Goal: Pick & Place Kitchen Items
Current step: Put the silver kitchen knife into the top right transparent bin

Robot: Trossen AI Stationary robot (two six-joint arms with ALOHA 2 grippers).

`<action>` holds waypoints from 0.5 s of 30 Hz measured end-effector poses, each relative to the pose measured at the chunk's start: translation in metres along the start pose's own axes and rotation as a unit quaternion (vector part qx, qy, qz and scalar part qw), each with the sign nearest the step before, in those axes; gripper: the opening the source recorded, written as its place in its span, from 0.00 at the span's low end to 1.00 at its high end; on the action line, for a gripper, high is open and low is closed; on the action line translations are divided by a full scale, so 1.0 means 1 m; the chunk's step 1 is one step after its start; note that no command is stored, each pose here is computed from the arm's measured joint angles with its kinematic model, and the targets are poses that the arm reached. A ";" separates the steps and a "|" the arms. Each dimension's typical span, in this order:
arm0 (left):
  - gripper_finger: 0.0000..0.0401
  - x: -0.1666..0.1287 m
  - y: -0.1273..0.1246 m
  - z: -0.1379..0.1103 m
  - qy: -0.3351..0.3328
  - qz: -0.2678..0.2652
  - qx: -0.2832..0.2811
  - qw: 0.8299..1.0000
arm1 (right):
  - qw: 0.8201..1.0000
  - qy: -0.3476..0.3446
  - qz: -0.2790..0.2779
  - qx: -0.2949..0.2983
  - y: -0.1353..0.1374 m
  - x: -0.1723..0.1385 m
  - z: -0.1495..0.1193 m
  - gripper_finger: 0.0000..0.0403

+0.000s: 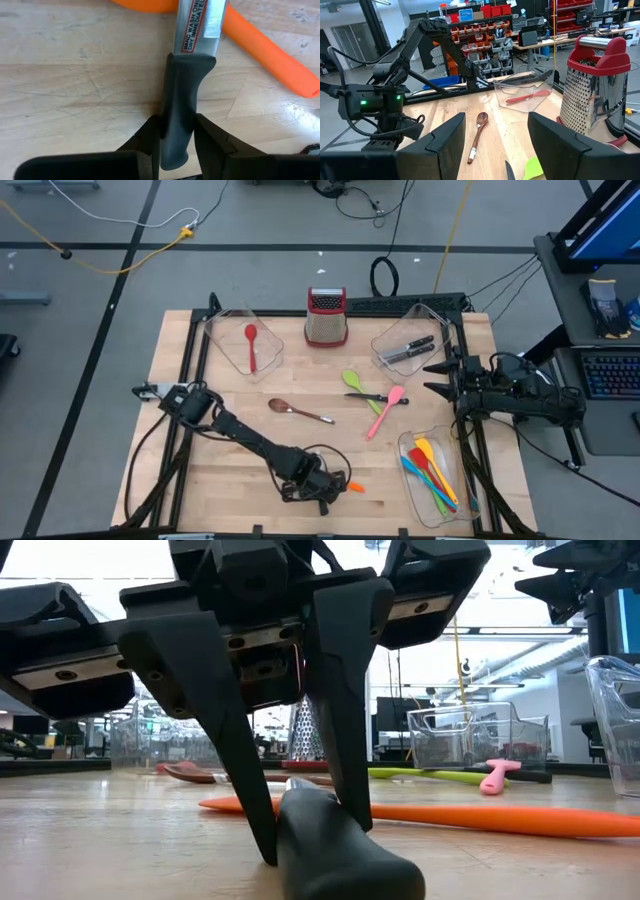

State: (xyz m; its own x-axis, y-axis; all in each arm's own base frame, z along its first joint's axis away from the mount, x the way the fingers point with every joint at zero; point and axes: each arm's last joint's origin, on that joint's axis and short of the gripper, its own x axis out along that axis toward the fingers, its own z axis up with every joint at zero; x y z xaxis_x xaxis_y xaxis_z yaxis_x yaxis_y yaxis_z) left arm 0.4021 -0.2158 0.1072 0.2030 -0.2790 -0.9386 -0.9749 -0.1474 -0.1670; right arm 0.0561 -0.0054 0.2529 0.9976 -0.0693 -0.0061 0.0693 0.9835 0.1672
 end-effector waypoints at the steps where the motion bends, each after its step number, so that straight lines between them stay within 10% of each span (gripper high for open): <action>1: 0.21 -0.002 -0.001 -0.002 -0.004 0.001 0.001 1.000 | 1.000 0.000 0.000 0.000 0.000 0.000 0.000 0.52; 15: 0.21 -0.018 -0.011 -0.014 -0.041 -0.006 0.026 0.999 | 1.000 0.000 0.000 0.001 0.000 0.000 0.000 0.52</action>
State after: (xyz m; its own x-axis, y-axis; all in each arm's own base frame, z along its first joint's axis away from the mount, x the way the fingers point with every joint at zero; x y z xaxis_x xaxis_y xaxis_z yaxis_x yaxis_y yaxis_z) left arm 0.4099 -0.2224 0.1302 0.2095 -0.1993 -0.9573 -0.9761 -0.1010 -0.1926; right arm 0.0561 -0.0053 0.2528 0.9976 -0.0689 -0.0068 0.0691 0.9832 0.1691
